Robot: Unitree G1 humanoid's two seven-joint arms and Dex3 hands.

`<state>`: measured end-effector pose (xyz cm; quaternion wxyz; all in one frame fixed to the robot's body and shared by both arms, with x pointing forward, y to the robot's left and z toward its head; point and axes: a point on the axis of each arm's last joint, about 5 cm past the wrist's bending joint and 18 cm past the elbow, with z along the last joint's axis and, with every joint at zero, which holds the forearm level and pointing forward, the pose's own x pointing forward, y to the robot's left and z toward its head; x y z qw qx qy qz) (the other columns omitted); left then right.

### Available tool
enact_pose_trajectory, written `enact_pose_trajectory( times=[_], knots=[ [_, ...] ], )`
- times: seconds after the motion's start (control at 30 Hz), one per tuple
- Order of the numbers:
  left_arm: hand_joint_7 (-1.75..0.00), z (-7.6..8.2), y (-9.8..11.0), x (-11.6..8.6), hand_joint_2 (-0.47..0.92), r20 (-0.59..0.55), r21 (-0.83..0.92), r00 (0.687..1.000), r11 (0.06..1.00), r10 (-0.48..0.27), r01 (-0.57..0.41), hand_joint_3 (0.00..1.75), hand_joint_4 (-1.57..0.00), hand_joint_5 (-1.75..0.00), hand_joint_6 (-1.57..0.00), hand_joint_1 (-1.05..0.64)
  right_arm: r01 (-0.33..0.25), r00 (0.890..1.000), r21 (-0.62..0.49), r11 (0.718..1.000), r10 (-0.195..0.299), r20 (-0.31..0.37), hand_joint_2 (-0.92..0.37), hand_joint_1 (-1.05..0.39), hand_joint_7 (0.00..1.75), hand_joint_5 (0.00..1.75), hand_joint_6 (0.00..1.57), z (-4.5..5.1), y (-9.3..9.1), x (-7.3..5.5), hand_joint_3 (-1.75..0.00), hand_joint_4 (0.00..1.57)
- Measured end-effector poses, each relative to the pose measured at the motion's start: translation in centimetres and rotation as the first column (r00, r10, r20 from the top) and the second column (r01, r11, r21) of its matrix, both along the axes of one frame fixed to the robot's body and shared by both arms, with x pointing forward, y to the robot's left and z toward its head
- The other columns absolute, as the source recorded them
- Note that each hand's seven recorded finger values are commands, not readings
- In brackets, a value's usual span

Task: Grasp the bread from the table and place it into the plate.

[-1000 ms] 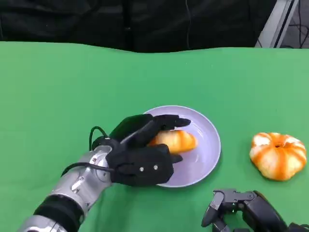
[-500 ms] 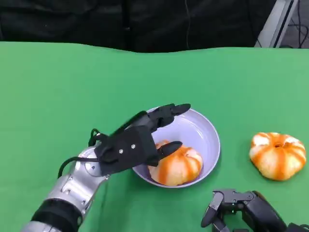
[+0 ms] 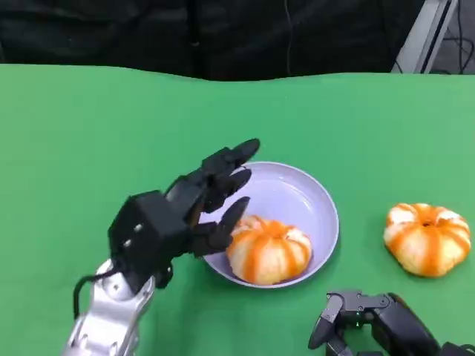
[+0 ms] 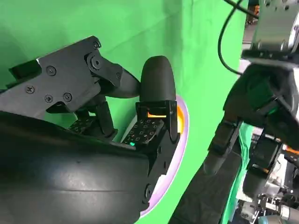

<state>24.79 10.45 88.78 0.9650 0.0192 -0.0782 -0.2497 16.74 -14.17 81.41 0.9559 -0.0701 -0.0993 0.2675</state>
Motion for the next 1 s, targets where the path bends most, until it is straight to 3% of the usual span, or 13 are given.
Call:
enact_pose_trajectory(
  times=[0.37, 1.0],
  knots=[
    [-0.03, -1.4, 1.7, -3.6, 0.92, -0.075, -0.299, 0.989, 0.944, 0.124, -0.141, 0.72, -0.5, -0.05, -0.38, -0.89, -0.003, 1.0, -0.003, 1.0, 0.003, -0.006, -0.62, -0.15, 1.17, 1.5, 0.84, -0.1, 0.0, 0.0, -0.95, 0.81],
    [-0.02, -6.2, 3.8, -10.8, 0.92, -0.223, -0.44, 0.965, 0.869, 0.138, -0.226, 0.65, -0.62, -0.03, -0.47, -0.83, -0.005, 1.0, -0.006, 1.0, 0.005, -0.01, -0.65, -0.13, 1.16, 1.49, 0.84, -0.15, -0.2, 0.0, -0.9, 0.8]
  ],
)
